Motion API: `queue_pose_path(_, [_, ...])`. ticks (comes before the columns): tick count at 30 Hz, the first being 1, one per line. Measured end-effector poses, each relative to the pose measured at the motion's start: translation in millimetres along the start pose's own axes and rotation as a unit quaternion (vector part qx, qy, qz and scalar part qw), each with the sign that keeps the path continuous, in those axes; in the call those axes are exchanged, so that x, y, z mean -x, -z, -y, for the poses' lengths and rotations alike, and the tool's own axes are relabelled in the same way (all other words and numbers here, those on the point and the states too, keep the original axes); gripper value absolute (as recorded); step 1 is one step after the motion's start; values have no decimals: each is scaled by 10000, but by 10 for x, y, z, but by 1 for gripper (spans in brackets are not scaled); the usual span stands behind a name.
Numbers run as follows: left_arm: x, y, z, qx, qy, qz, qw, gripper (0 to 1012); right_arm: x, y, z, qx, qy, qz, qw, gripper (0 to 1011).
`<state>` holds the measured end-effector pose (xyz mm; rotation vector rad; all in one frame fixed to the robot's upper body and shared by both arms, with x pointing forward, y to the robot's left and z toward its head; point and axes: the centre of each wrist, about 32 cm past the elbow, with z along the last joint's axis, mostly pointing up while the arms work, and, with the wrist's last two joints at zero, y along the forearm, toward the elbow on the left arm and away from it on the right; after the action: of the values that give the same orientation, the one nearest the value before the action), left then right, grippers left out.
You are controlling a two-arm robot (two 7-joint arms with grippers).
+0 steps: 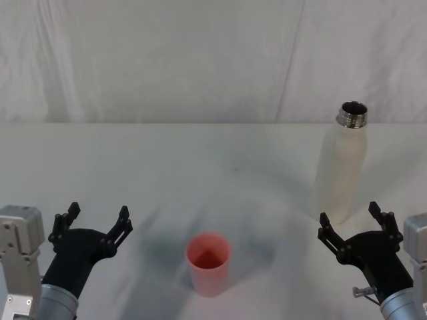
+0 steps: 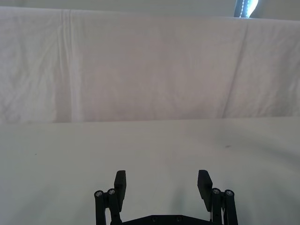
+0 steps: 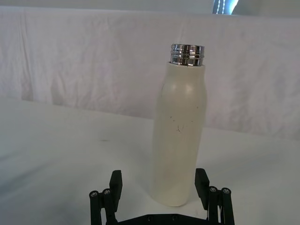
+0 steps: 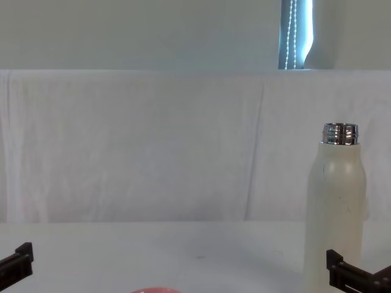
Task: Grasp the thermos with one hand and pour water into the cup lid.
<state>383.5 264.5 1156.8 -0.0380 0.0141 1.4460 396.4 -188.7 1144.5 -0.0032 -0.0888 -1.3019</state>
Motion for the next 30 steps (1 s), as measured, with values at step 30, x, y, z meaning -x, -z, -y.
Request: queue_pose_path(30, [0,0,0,0,0,0,10000,1001,0,0,0,0,0,0,10000,1000])
